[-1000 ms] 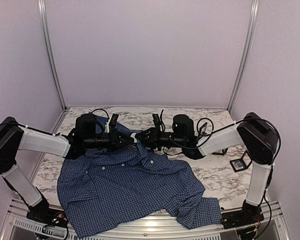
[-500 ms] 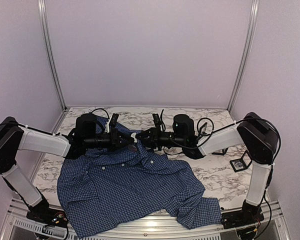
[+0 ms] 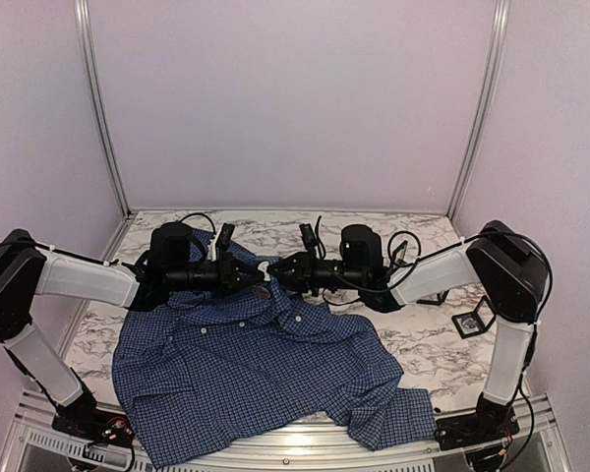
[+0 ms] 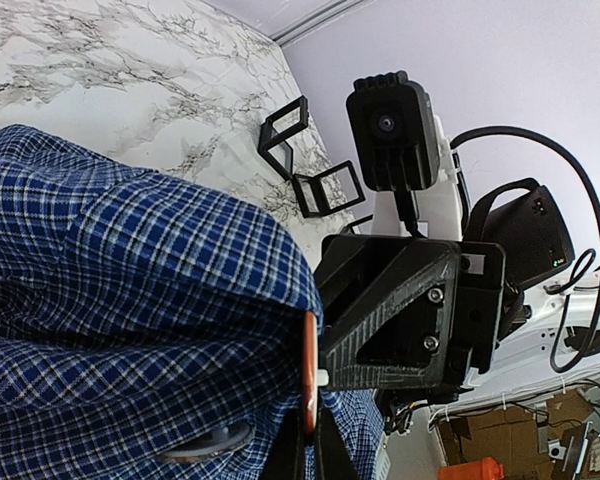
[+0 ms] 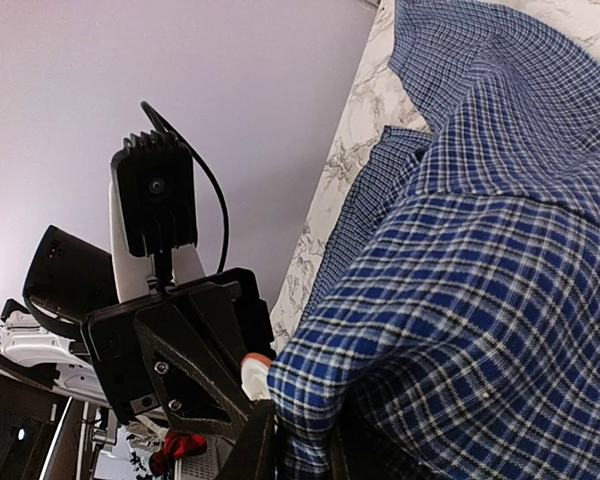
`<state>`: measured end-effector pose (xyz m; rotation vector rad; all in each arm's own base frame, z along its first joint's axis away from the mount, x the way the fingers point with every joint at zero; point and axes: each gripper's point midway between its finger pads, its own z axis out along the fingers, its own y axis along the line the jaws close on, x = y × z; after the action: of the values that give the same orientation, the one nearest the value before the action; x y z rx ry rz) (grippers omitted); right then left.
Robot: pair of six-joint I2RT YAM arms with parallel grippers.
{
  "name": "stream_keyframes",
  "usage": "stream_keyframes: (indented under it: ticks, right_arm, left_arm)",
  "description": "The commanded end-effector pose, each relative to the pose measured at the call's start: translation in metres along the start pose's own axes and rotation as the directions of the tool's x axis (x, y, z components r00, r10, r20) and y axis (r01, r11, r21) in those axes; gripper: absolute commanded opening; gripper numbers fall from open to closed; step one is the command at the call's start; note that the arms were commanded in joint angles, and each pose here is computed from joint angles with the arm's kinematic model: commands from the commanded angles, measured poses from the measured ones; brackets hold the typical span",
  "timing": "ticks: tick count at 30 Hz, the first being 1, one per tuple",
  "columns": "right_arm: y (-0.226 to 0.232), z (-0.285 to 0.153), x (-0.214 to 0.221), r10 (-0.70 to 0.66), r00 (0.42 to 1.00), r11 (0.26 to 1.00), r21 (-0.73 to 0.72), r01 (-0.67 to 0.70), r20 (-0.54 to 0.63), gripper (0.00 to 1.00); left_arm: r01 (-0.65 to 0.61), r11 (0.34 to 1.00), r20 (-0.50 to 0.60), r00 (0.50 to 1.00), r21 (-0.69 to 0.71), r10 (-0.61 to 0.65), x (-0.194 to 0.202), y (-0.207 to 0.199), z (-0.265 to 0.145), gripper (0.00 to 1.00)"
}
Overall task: Remove the brooch from the garment
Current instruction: Open the brooch with the flattened clothing.
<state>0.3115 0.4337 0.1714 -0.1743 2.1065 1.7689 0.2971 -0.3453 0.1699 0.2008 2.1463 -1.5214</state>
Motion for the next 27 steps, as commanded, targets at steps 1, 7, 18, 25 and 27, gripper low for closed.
stream_keyframes:
  ticks: [1, 7, 18, 25, 27]
  right_arm:
    - [0.012, -0.002, -0.007, -0.048, 0.999, 0.999, -0.002, 0.048, 0.007, 0.17]
    - [0.012, -0.004, -0.009, -0.066, 0.998, 0.998, 0.019, 0.066, 0.014, 0.20]
    - [0.009, -0.011, -0.013, -0.132, 0.991, 0.987, 0.094, 0.129, 0.026, 0.33]
    - [0.001, -0.019, -0.017, -0.214, 0.977, 0.959, 0.194, 0.206, 0.023, 0.41]
    - [0.001, -0.020, -0.018, -0.254, 0.967, 0.943, 0.229, 0.244, 0.016, 0.43]
  left_arm:
    - [-0.043, 0.999, 0.011, 0.999, 0.028, 0.042, -0.008, -0.017, 0.002, 0.00]
    - [-0.039, 0.999, 0.013, 0.999, 0.019, 0.038, -0.008, -0.015, 0.001, 0.00]
    - [-0.027, 1.000, 0.019, 0.999, -0.009, 0.028, -0.010, -0.008, -0.003, 0.00]
    - [-0.017, 1.000, 0.020, 1.000, -0.022, 0.018, -0.011, -0.005, -0.002, 0.00]
    - [-0.015, 1.000, 0.020, 1.000, -0.027, 0.015, -0.011, -0.004, -0.002, 0.00]
